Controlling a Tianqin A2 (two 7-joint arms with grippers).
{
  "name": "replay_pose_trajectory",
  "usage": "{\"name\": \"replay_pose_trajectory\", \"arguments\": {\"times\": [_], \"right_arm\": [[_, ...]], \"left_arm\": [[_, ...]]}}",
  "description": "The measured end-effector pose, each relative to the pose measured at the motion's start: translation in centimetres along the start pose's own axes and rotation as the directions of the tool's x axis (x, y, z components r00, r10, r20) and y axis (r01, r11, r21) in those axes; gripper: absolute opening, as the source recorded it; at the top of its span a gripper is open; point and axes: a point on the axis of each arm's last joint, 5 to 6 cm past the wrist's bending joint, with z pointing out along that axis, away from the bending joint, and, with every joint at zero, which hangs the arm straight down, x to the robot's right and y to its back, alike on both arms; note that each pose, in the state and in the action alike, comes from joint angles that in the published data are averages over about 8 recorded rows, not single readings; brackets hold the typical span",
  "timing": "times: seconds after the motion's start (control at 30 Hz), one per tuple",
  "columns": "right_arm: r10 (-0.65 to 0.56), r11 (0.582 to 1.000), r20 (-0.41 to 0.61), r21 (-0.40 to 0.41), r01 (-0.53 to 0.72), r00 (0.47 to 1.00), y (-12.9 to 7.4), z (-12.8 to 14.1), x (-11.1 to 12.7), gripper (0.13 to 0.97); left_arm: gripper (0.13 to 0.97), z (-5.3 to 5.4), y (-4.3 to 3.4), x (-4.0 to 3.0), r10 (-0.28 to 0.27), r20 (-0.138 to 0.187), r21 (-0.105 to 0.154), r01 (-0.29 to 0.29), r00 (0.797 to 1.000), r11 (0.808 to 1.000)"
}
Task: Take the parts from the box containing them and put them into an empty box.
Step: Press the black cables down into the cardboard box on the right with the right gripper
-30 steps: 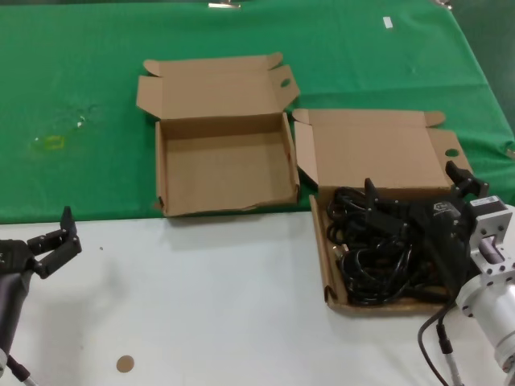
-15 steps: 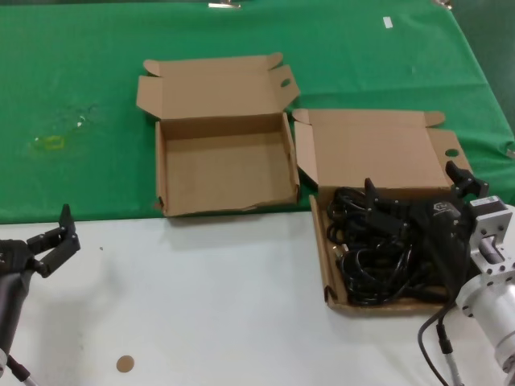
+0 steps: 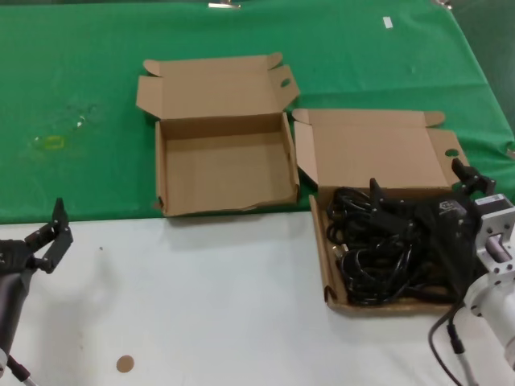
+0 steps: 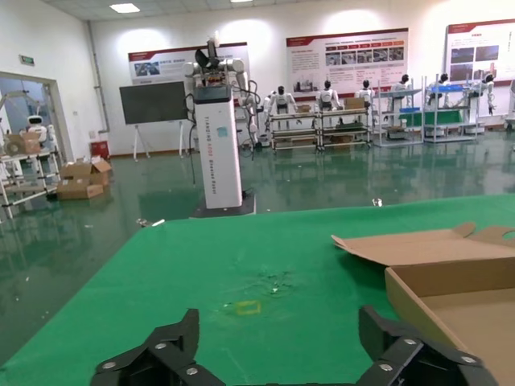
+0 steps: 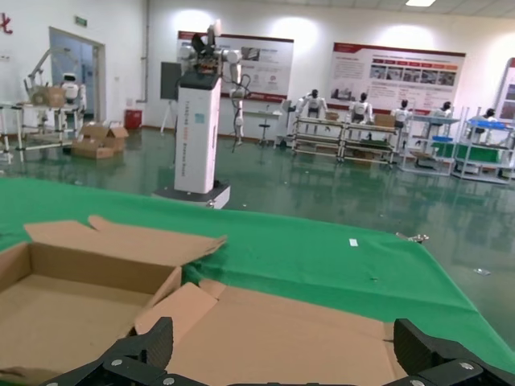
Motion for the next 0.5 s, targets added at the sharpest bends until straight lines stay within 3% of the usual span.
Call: {"name": "replay_pose_trajectory", "arguments": {"times": [0.1, 0.3, 0.5], "right_arm": [[-0.023, 1.0, 0.02, -0.009, 0.023, 1.0, -0.4, 0.0, 0.6, 0.966], [-0.131, 0.991, 0.109, -0.02, 0.134, 0.985, -1.9, 0.2, 2.4, 0.966], [-0.328, 0.941, 0.25, 0.005, 0.337, 0.911, -4.2, 0.9, 5.2, 0.966]], "left_arm": [[0.748, 0.0, 0.0, 0.0, 0.0, 0.0, 0.0, 0.0, 1.0, 1.0], [0.589, 0.0, 0.0, 0.0, 0.0, 0.0, 0.0, 0.0, 1.0, 1.0], [0.46, 0.0, 0.0, 0.0, 0.0, 0.0, 0.0, 0.0, 1.0, 1.0]]}}
